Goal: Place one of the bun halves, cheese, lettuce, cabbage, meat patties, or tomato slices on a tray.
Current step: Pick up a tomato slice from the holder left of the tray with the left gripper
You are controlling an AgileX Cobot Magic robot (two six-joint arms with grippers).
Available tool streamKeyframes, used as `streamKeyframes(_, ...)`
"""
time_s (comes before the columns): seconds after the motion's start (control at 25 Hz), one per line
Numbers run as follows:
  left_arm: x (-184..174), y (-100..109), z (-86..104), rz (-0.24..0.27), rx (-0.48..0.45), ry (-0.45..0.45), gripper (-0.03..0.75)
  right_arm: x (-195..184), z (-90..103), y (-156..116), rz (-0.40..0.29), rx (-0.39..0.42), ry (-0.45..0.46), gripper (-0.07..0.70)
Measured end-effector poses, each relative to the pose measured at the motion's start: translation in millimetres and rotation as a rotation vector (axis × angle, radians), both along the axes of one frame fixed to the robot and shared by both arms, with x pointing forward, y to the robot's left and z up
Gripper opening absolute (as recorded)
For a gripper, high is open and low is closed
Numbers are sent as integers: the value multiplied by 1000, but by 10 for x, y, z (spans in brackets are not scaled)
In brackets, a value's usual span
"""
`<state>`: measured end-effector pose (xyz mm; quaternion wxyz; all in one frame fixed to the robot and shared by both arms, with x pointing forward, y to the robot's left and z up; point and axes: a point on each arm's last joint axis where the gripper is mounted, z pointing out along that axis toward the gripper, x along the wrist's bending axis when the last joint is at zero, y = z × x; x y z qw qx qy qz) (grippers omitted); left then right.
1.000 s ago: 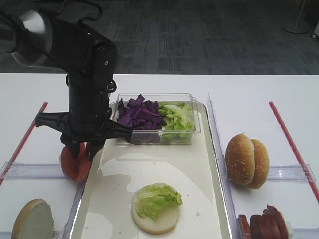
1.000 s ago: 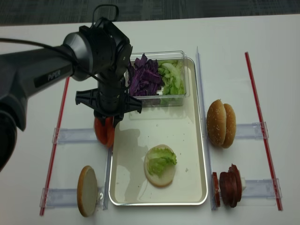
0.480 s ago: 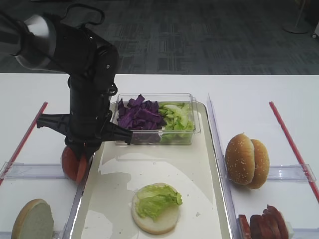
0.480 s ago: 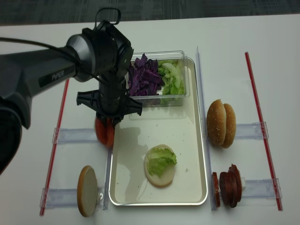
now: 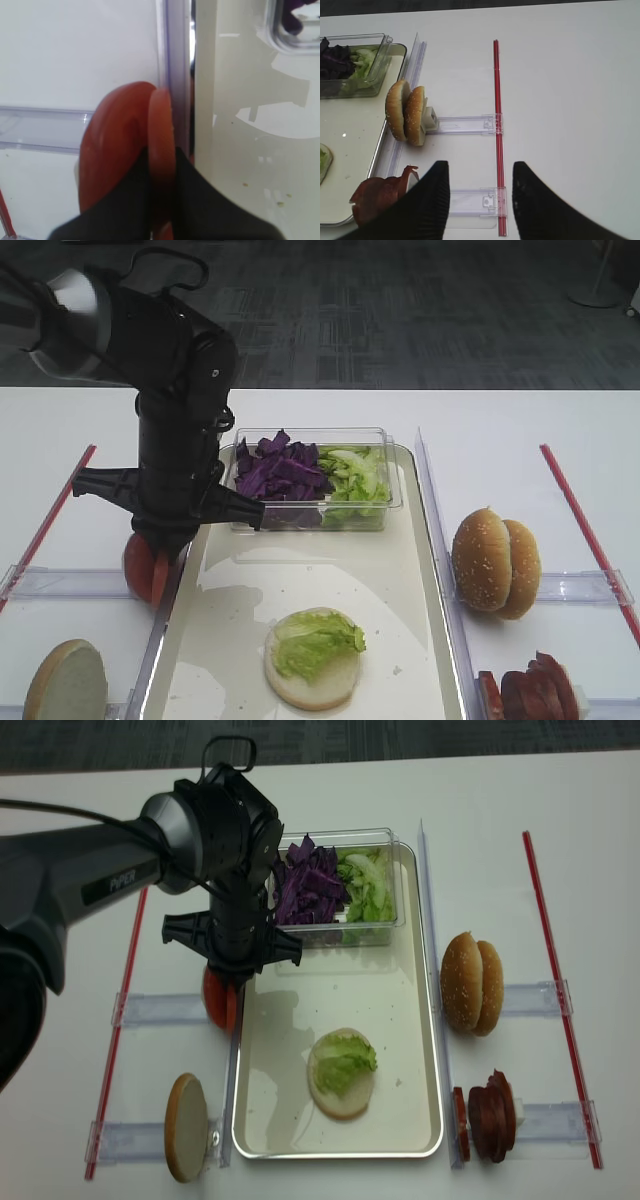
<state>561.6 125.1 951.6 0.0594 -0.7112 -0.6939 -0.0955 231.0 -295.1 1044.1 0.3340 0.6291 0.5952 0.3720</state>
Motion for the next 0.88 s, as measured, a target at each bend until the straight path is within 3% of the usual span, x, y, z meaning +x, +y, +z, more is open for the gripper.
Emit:
streamKeyframes(0.44, 4, 0, 27, -9, 7, 9, 37, 0, 0, 0, 4, -7, 0, 337)
streamKeyframes(0.88, 102, -56, 227, -26, -8, -23, 37, 0, 0, 0, 4, -7, 0, 337)
